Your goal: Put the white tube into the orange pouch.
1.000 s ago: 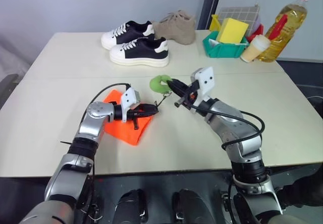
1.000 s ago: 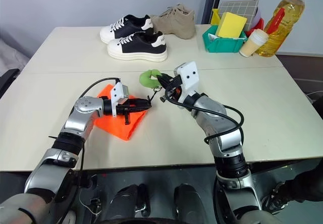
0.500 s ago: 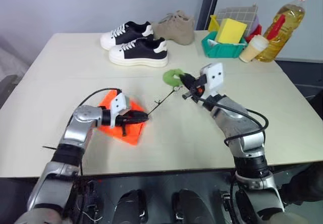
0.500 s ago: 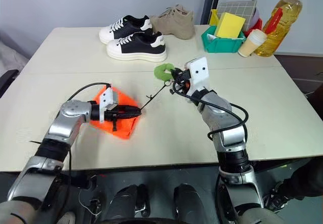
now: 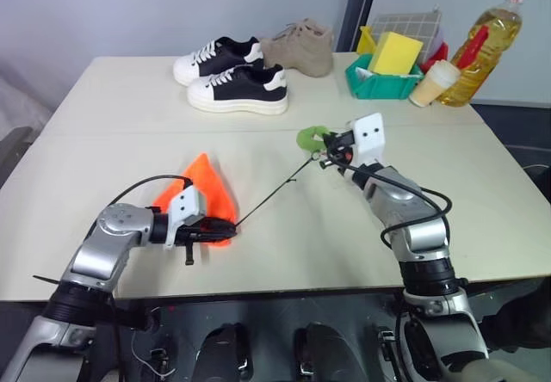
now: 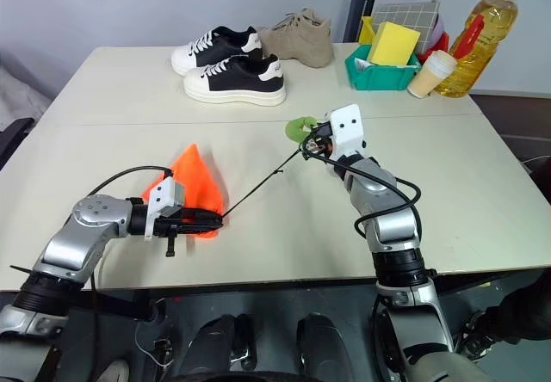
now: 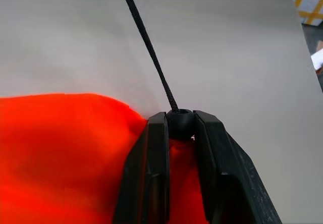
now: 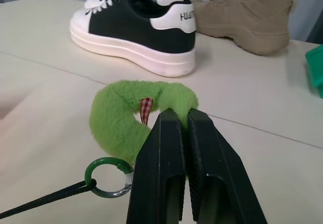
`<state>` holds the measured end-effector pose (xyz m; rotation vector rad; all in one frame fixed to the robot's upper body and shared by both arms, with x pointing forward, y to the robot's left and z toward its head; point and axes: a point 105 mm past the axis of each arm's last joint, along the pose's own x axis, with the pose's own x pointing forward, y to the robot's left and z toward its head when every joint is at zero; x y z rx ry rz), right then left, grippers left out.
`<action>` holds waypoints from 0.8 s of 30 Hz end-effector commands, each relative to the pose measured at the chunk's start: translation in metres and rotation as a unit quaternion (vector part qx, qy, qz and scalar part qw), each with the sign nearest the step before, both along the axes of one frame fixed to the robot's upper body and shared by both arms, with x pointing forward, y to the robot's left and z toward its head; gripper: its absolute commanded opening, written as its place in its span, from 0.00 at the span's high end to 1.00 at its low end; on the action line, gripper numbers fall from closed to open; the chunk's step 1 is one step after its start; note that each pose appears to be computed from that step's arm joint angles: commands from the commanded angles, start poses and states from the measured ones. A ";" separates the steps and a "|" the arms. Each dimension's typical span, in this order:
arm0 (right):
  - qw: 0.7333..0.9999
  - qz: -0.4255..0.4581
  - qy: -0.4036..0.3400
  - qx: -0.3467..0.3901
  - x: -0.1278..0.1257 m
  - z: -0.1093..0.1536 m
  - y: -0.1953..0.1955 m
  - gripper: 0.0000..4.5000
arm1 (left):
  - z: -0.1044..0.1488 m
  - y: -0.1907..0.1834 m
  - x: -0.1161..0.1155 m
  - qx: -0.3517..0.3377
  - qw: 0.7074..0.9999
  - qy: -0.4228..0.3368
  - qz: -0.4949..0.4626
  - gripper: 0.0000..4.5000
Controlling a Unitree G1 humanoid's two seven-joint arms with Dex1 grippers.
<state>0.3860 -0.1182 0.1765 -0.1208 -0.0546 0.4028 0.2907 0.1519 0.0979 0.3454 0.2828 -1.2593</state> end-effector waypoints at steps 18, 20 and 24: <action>0.986 0.158 0.042 -0.005 -0.075 -0.031 -0.036 0.46 | 0.046 0.090 0.005 -0.147 0.921 -0.079 0.351 0.20; 0.984 0.168 0.057 -0.011 -0.083 -0.039 -0.046 0.46 | 0.039 0.106 0.000 -0.136 0.904 -0.092 0.394 0.20; 0.987 0.148 0.061 -0.019 -0.080 -0.046 -0.059 0.46 | 0.031 0.111 -0.007 -0.131 0.896 -0.088 0.414 0.20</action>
